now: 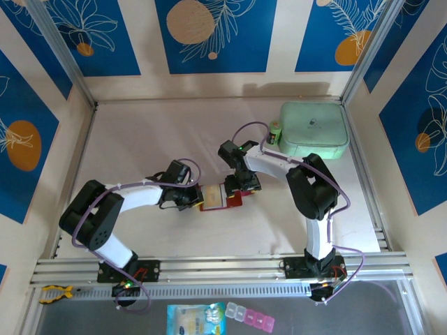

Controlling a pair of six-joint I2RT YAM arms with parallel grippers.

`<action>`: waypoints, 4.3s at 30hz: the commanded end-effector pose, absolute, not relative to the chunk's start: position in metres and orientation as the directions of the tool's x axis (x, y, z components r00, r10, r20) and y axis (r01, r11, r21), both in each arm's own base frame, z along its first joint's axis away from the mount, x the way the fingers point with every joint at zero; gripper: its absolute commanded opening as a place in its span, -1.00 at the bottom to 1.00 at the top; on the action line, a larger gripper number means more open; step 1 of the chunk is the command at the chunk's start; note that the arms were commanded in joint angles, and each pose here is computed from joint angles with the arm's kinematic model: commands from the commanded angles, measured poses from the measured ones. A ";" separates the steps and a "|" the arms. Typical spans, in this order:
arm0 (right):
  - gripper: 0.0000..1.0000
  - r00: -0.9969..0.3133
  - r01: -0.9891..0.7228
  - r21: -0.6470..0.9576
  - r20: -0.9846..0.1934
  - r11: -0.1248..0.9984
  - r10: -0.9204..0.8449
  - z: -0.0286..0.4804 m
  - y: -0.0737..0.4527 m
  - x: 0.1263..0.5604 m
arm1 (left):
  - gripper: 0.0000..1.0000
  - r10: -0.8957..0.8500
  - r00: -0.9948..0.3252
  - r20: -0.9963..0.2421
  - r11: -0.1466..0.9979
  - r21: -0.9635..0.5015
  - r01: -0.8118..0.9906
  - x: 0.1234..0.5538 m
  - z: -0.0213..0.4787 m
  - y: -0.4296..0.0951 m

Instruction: Take the credit cards out of the card holder

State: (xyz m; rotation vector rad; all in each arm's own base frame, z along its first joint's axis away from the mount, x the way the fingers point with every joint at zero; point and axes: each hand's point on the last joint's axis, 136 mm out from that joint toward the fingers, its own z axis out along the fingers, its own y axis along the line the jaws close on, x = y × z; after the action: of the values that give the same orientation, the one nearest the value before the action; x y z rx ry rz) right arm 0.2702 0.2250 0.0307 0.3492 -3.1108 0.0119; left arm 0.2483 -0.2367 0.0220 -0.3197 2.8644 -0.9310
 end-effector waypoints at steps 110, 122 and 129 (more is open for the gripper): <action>-0.32 -0.992 -0.093 0.554 0.023 0.827 -0.127 0.034 0.294 0.263 | -0.98 -0.175 -0.983 -0.052 0.833 -0.539 -0.120 0.259 0.016 -0.245; -0.28 -0.992 -0.107 0.620 -0.014 0.777 -0.126 0.053 0.300 0.265 | -0.98 -0.168 -0.982 -0.091 0.827 -0.556 -0.090 0.266 0.037 -0.249; -0.28 -0.993 -0.102 0.645 -0.026 0.757 -0.111 0.059 0.298 0.267 | -0.98 -0.156 -0.983 -0.095 0.817 -0.571 -0.074 0.266 0.045 -0.256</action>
State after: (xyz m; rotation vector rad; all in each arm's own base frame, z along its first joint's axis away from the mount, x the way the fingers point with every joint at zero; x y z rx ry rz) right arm 0.2687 0.2968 0.0492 0.1739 -2.9519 -1.0113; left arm 0.2671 -0.2494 0.0337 -0.2275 2.8721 -0.8854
